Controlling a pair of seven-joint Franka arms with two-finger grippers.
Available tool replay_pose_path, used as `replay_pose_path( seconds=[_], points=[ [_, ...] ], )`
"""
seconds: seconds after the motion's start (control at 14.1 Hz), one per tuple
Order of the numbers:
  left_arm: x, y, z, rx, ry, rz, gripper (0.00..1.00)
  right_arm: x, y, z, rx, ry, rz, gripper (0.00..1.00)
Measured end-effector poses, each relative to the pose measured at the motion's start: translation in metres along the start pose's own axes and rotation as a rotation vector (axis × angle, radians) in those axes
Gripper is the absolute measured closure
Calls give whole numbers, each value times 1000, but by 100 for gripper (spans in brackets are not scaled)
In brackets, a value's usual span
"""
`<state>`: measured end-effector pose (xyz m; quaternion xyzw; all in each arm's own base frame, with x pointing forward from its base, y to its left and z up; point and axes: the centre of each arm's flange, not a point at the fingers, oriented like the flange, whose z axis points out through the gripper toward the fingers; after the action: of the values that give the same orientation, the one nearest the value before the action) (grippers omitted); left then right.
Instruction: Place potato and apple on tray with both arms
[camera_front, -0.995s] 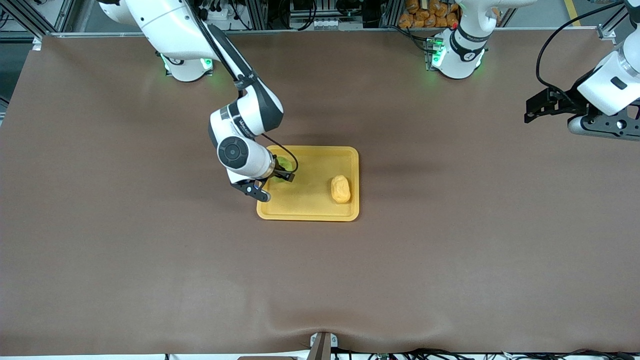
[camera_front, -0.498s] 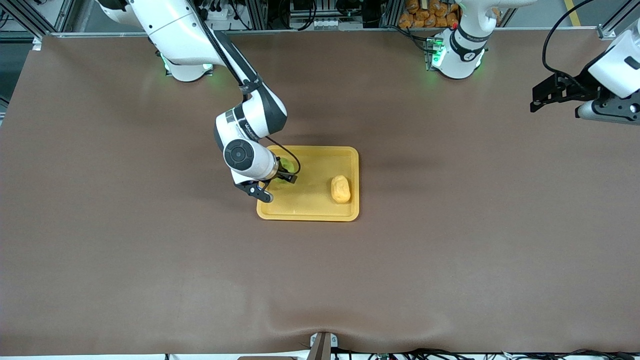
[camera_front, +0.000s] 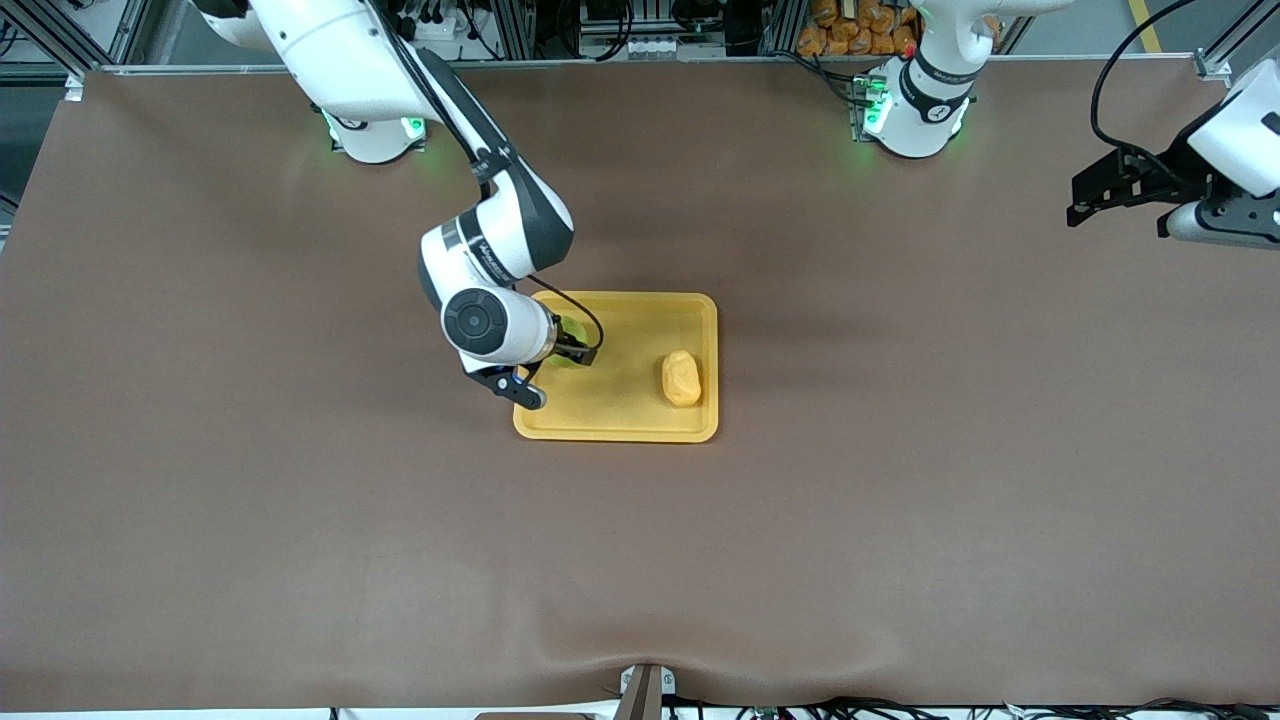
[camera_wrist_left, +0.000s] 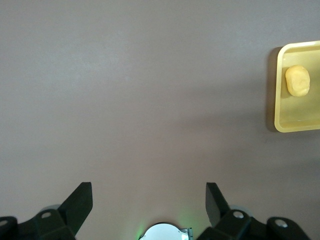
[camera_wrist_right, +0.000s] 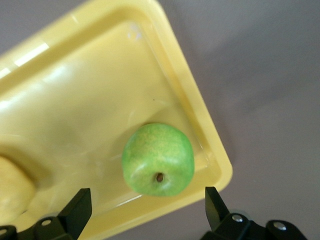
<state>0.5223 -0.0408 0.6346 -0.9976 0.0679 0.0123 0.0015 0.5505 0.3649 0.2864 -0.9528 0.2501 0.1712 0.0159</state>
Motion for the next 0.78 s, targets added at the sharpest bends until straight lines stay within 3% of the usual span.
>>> replay_pose_path(
  seconds=[0.21,0.78],
  points=[
    [4,-2,1,-1,-1,-2,0,17,16,-60,16,-20,-1,0],
    [6,-1,1,-1,1,-1,0,76,74,-191,101,-1,36,0]
  ],
)
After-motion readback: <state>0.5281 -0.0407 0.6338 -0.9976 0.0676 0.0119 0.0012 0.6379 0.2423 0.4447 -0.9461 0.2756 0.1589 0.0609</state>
